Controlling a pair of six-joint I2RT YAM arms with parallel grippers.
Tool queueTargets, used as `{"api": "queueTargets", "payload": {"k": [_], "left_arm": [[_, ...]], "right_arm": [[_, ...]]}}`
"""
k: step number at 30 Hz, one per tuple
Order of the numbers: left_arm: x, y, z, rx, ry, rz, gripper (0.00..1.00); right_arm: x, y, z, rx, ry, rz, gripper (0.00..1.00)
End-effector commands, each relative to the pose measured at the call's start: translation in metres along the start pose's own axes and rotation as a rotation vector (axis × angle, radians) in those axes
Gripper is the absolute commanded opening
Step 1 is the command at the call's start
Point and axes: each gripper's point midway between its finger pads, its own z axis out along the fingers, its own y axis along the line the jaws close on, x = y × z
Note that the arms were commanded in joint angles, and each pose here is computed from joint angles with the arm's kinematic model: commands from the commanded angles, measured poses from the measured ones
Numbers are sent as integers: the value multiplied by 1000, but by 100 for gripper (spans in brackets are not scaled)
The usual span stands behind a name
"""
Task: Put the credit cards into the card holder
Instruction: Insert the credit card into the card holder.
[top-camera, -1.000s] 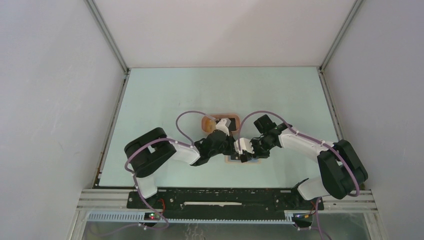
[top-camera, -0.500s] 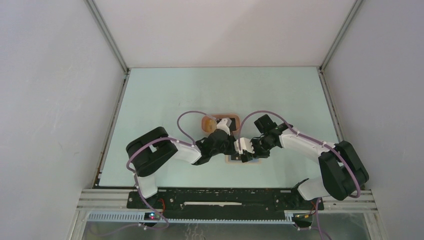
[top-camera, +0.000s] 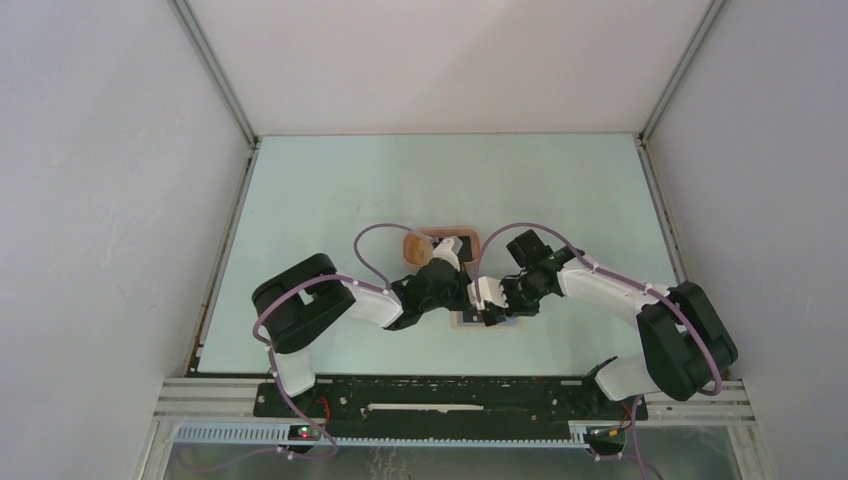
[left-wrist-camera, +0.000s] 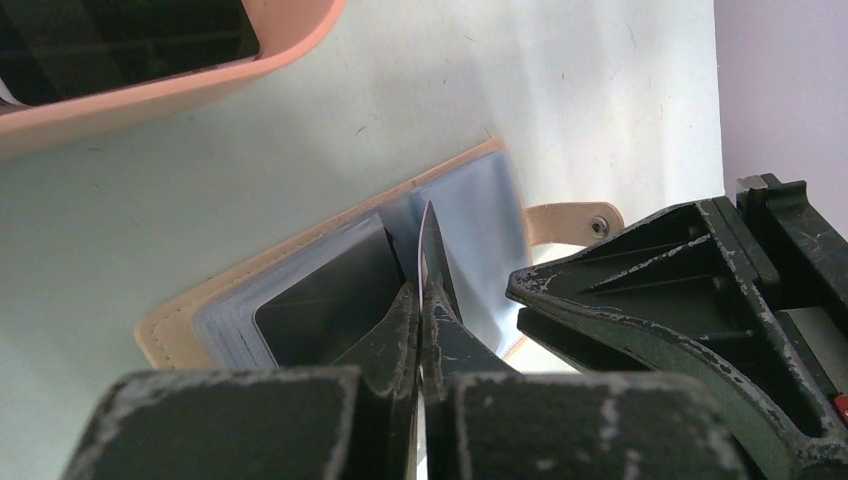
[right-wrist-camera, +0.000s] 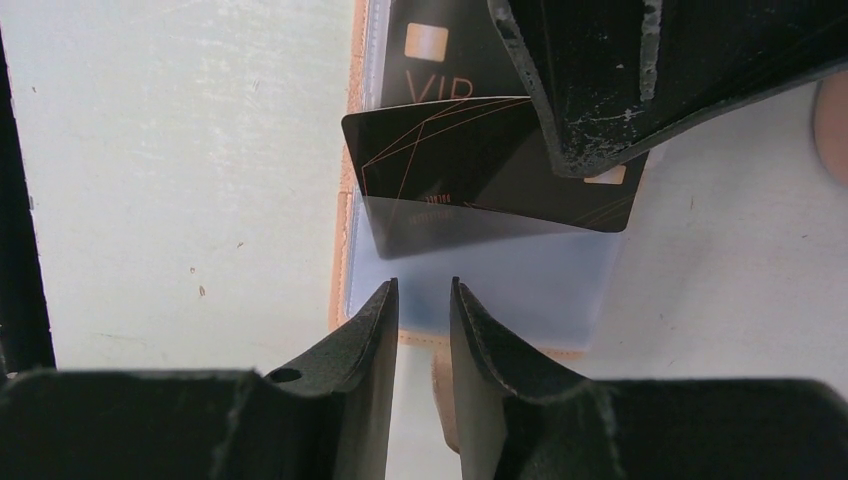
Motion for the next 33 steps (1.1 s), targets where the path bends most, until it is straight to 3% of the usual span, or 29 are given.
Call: {"api": "queueTargets", "payload": {"k": [1,33], "left_arm": [[24,9,-7,-38,110,4,0],[34,19,-8,-23,226,-49,0]], "right_arm": [[-3,-3,-1,8,4,-15,34],[-5,1,3,-2,27,-53,34]]}}
